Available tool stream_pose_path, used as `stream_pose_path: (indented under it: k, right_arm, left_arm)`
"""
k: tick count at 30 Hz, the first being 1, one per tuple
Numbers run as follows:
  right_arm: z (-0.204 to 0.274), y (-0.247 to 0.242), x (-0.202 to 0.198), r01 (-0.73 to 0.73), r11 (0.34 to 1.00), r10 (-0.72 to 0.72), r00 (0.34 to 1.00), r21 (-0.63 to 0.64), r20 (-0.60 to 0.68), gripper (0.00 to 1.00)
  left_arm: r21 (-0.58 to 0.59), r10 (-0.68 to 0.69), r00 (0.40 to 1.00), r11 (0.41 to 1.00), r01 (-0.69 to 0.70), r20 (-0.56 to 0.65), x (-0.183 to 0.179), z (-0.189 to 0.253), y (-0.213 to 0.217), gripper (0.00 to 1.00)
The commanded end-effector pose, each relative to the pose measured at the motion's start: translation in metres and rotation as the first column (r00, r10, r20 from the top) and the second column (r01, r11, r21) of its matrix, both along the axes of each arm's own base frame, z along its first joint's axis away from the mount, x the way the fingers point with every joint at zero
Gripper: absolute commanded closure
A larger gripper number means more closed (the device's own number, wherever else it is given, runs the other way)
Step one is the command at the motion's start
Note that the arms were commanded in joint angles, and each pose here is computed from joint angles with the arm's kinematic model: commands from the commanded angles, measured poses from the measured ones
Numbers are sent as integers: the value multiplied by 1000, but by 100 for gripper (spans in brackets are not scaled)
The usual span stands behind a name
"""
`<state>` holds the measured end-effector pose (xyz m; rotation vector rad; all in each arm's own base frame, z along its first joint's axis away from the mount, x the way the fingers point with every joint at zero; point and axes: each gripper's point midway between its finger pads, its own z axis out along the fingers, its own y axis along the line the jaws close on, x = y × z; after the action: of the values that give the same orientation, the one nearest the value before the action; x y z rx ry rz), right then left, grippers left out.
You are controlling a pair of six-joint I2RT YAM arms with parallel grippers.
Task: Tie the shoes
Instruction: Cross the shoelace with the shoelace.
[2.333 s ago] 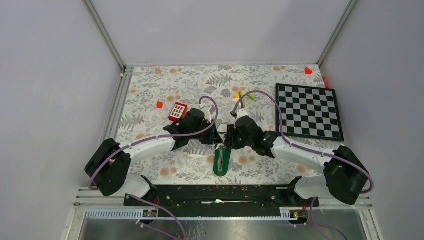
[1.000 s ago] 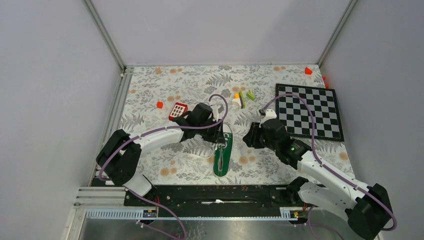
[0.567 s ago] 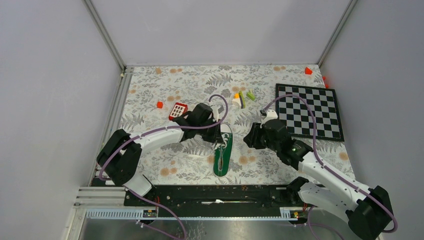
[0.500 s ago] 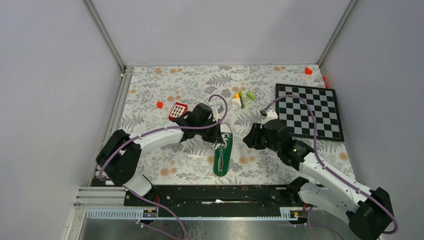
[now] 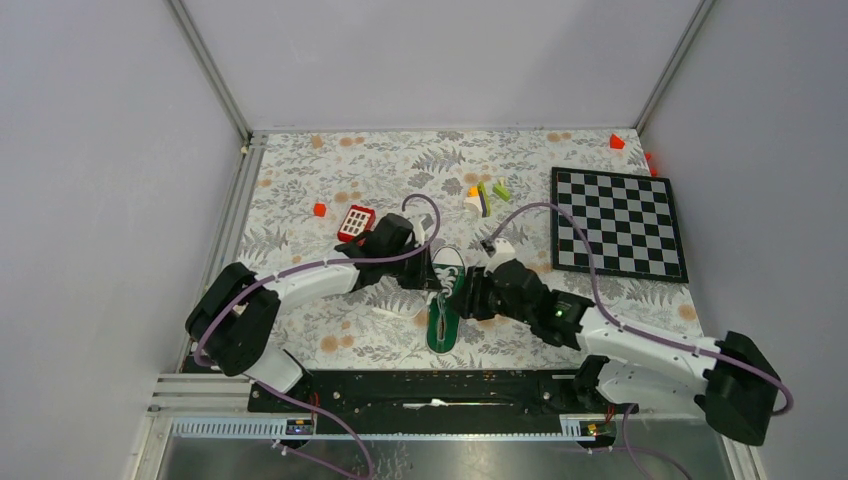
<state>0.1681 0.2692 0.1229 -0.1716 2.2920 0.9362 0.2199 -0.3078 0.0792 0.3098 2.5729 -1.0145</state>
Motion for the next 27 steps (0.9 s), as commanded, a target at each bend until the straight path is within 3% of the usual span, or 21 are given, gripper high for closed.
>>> stream_pose_path:
  k: [1,9,17,27]
  right_arm:
    - [19,35,17,86,991,-91,995,107,47,58]
    - [0,66,22,166,980,-169,985,114,21,58]
    - [-16,64,33,264,957,-271,962,118,42,57]
    - [-29,61,33,258,962,-264,962,92,62,56]
  left_arm:
    - [-103,32,999,994,-30,21,7,22,-3,100]
    - [-126,41,999,991,-43,-17,10,26,-8,100]
    - [-87,60,998,994,-61,-7,10,24,1,100]
    - [-70,31,999,997,-30,13,6,25,5,100]
